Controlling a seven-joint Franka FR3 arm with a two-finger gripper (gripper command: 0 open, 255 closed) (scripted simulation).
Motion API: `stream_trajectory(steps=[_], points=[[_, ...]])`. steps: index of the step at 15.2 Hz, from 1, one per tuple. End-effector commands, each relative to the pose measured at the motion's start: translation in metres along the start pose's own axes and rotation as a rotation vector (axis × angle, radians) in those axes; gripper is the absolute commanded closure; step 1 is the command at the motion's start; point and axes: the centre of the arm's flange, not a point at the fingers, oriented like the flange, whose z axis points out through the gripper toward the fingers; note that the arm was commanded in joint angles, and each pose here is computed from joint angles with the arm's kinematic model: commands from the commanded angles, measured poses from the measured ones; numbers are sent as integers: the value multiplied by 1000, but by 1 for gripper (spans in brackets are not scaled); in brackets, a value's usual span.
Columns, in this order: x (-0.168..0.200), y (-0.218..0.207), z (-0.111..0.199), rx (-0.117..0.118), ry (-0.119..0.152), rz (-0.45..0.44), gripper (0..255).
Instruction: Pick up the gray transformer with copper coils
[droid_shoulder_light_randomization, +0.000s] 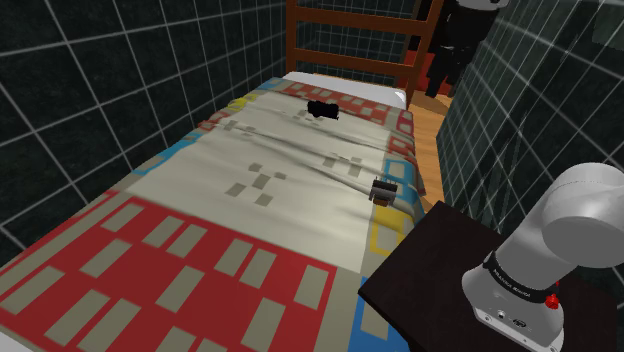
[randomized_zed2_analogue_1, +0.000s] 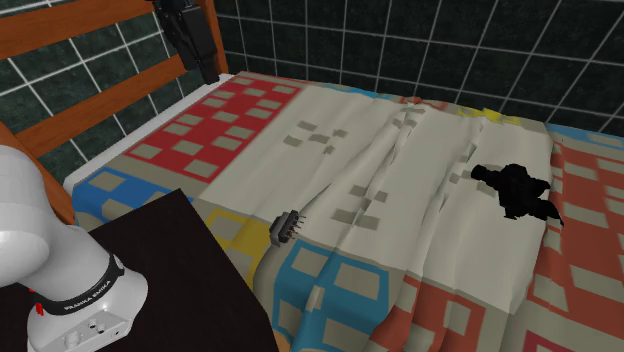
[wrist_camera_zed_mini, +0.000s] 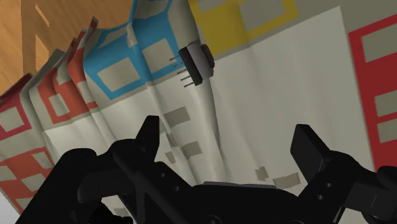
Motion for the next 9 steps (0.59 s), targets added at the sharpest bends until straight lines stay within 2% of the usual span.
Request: stream_trajectory(steps=[1, 9], points=[[0, 0, 0, 0, 0, 0, 0], [11, 28, 104, 52, -27, -40, 0]])
